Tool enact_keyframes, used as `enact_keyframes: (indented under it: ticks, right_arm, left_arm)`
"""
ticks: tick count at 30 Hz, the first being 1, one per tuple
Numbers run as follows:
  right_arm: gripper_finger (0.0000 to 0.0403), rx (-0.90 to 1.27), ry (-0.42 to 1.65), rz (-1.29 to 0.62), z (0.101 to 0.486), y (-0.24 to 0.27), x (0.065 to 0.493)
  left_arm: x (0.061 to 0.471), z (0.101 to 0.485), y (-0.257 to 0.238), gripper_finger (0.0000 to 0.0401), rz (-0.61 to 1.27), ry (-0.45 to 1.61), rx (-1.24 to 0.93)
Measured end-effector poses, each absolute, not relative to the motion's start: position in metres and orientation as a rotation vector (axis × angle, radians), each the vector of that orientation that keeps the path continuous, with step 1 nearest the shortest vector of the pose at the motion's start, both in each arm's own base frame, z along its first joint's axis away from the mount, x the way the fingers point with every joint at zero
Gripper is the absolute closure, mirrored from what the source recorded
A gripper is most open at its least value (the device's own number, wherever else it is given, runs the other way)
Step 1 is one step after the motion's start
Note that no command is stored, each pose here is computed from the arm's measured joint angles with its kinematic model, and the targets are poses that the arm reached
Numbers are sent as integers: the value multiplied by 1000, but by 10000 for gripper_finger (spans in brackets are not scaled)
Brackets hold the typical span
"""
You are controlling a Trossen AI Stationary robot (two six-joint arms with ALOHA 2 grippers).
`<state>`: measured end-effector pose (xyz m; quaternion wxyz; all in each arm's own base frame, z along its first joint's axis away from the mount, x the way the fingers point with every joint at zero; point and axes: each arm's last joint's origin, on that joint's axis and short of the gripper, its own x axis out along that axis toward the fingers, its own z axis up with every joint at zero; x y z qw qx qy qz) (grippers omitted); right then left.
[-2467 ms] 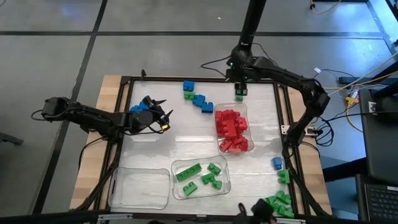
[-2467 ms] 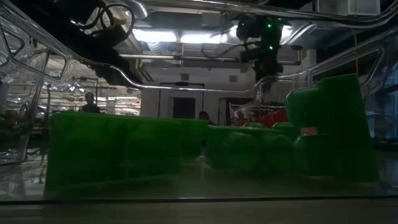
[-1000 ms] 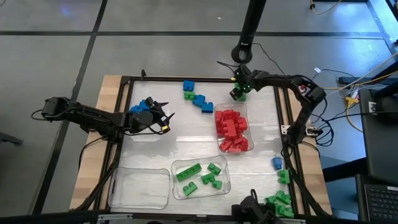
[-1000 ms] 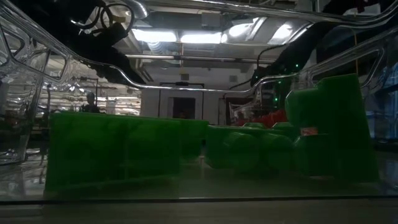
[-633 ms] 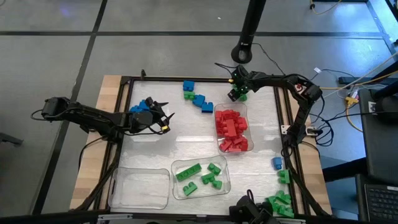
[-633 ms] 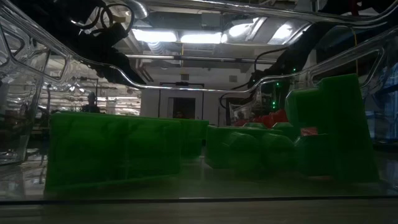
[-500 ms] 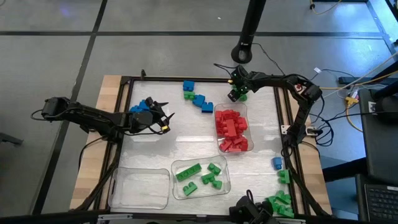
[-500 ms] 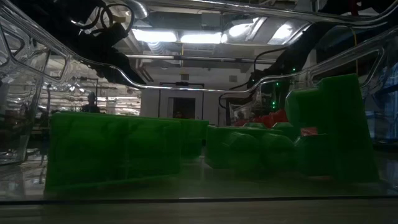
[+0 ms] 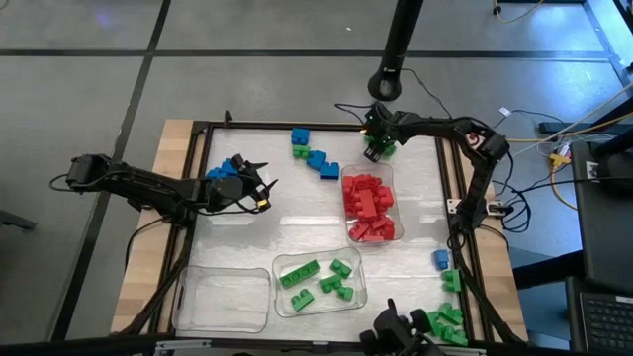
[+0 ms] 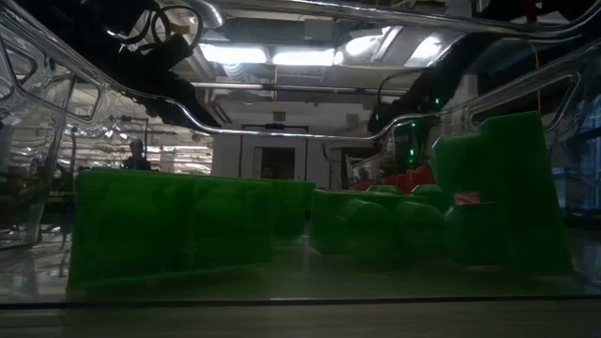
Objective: Sort blocks
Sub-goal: Put the green game piece into the bottom right transparent bin
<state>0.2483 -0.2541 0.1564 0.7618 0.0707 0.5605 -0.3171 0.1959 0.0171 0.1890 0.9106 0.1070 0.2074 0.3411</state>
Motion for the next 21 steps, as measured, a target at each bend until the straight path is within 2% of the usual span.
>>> enact_keyframes:
  ticks: [4,11,17,21]
  right_arm:
    - [238,71,1159,-667,195,-252,254]
    - [238,-8,958,-487,261,-221,269]
    - [238,-77,814,-234,292,-163,291]
    - [238,-111,780,-42,295,-114,311]
  left_arm:
    - [196,189,17,132,705,426,213]
    - [196,189,17,132,704,426,216]
    - [196,189,17,132,704,426,216]
    - [196,189,17,132,704,427,218]
